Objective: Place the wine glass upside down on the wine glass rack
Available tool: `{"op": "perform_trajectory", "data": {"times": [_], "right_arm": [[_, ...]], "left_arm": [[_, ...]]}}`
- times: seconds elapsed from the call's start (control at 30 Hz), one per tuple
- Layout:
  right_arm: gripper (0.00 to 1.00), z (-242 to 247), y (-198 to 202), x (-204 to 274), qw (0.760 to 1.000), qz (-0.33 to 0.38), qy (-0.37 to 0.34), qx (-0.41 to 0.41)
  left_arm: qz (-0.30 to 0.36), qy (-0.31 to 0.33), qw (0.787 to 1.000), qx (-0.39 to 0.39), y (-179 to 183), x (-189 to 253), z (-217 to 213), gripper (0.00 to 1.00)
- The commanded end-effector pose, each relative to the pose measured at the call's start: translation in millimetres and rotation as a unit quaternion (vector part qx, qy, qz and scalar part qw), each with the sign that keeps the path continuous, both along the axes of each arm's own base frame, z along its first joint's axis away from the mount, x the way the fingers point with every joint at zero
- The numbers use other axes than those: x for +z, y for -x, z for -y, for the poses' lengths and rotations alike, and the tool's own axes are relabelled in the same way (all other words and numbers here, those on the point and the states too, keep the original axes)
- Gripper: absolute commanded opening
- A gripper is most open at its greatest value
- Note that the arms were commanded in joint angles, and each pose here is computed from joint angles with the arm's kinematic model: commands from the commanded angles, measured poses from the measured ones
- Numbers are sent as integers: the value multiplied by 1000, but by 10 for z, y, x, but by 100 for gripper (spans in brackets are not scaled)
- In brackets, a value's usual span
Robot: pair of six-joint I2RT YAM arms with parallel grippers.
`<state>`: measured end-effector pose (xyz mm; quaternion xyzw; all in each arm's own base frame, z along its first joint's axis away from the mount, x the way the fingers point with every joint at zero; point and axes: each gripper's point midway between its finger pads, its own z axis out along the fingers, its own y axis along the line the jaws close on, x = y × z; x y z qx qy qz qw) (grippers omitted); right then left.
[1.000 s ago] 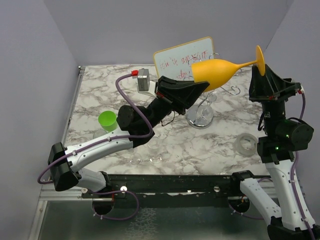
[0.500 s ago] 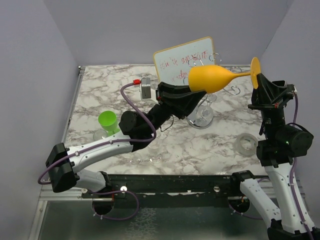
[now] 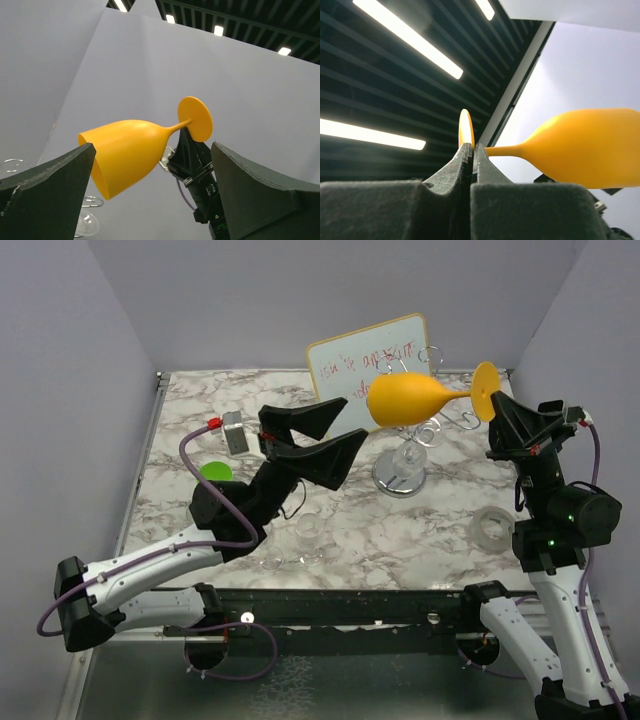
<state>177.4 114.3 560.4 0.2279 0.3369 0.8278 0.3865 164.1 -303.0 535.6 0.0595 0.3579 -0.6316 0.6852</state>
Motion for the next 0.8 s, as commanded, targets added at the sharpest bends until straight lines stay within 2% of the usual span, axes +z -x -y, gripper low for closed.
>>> {"op": "perform_trajectory", "data": {"times": [0.0,0.17,0.33,0.53,0.77], "right_arm": [[1,-8,32,74,996,23,61,-64],[1,-30,-184,159,976,46,149,-152],[1,-131,-453,262,951,84,225,-194],[1,-179,-944,288,908,101,317,-255],[1,-243,-1528,194,884,94,367,-275]], "left_arm": [[-36,-43,997,57,-136,-202,-149,99],[-55,-91,991,75,-125,-328,-275,99],[-91,-155,979,99,-182,-541,-357,99],[-142,-252,948,130,-305,-869,-368,99],[-183,-299,919,178,-441,-1168,-498,99]]}}
